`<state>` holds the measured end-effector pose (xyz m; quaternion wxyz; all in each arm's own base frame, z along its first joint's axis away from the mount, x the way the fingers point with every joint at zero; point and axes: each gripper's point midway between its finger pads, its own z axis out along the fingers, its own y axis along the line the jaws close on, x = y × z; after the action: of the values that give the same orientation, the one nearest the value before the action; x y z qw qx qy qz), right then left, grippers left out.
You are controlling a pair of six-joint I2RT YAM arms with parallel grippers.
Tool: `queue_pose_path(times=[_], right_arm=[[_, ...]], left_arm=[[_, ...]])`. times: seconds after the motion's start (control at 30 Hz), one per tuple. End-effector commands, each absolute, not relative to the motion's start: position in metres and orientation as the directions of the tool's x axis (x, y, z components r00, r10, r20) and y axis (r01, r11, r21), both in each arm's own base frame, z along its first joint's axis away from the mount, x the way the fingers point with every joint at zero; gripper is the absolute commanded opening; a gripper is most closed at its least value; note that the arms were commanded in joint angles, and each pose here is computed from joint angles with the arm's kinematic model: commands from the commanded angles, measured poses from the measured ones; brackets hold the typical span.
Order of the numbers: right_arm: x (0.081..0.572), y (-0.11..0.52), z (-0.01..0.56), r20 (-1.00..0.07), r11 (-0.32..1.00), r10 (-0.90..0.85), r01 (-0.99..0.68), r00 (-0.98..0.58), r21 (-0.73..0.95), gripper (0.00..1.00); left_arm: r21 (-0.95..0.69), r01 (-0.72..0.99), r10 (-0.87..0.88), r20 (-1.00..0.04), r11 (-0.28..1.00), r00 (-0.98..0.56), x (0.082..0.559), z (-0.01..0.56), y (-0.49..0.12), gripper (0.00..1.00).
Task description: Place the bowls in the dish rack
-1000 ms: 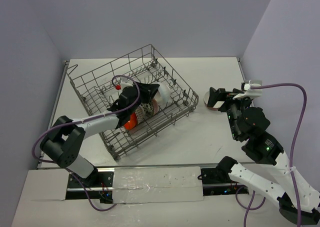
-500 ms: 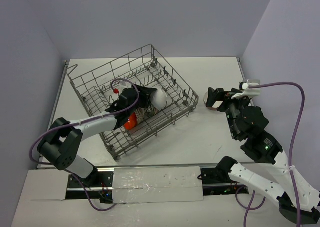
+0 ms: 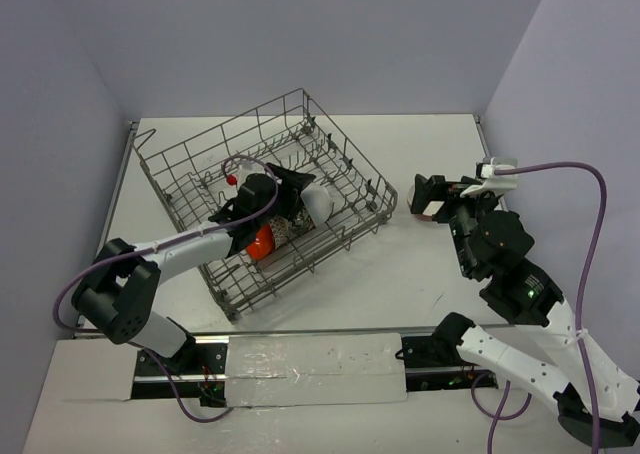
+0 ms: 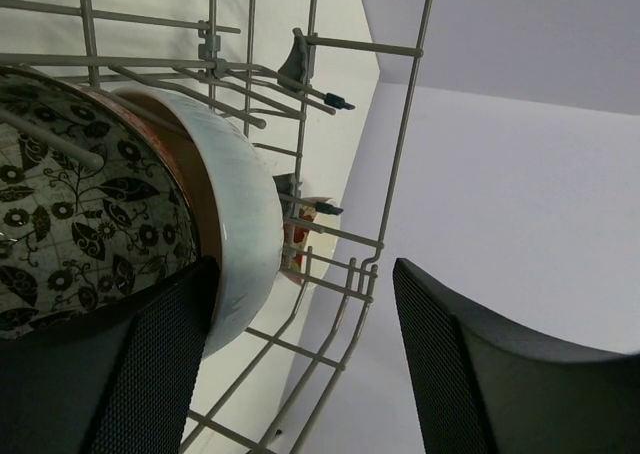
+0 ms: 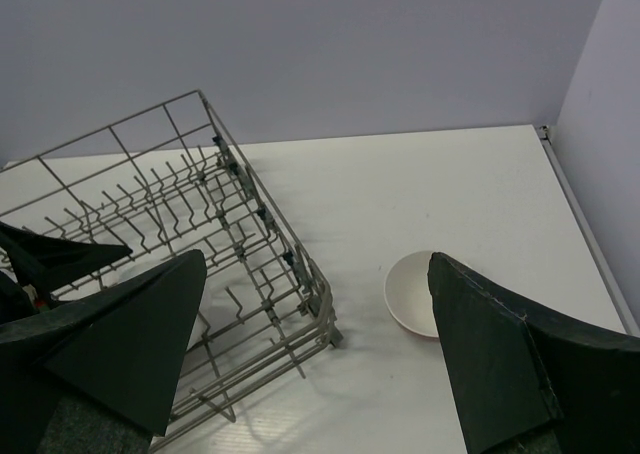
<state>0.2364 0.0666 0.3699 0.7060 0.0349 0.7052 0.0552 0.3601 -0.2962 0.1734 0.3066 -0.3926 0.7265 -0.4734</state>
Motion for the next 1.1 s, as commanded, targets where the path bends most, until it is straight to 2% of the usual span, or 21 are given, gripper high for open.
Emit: queue_pose_path(times=[0.0,0.27,0.53,0.7,0.8,0.93,1.07], right_arm=[[0.242,0.065,0.372,-0.989,0.989,0.146,0.004,0.006,0.146,0.99],[0.249,0.065,0.366,-0.988,0.988,0.149,0.054,-0.040,0.147,0.99],[0.258,0.065,0.354,-0.984,0.984,0.159,0.092,-0.079,0.152,0.99],[0.274,0.045,0.326,-0.957,0.954,0.248,0.209,-0.151,0.214,0.98],[0.282,0.036,0.310,-0.936,0.932,0.302,0.262,-0.181,0.250,0.96],[0.291,0.036,0.297,-0.914,0.919,0.340,0.284,-0.219,0.274,0.96],[0.296,0.042,0.292,-0.903,0.917,0.358,0.271,-0.237,0.292,0.95]], left_arm=[[-0.899,-0.287,-0.843,-0.145,0.331,-0.519,0.358,0.180,-0.291,0.77],[-0.843,-0.231,-0.783,-0.304,0.486,-0.542,0.361,0.207,-0.283,0.88],[-0.827,-0.156,-0.735,-0.374,0.540,-0.566,0.355,0.206,-0.281,0.90],[-0.746,0.006,-0.626,-0.563,0.666,-0.539,0.360,0.235,-0.274,0.92],[-0.698,0.069,-0.577,-0.639,0.712,-0.508,0.361,0.249,-0.268,0.93],[-0.670,0.129,-0.538,-0.682,0.731,-0.495,0.360,0.257,-0.269,0.94],[-0.673,0.272,-0.500,-0.711,0.688,-0.494,0.359,0.270,-0.290,0.90]])
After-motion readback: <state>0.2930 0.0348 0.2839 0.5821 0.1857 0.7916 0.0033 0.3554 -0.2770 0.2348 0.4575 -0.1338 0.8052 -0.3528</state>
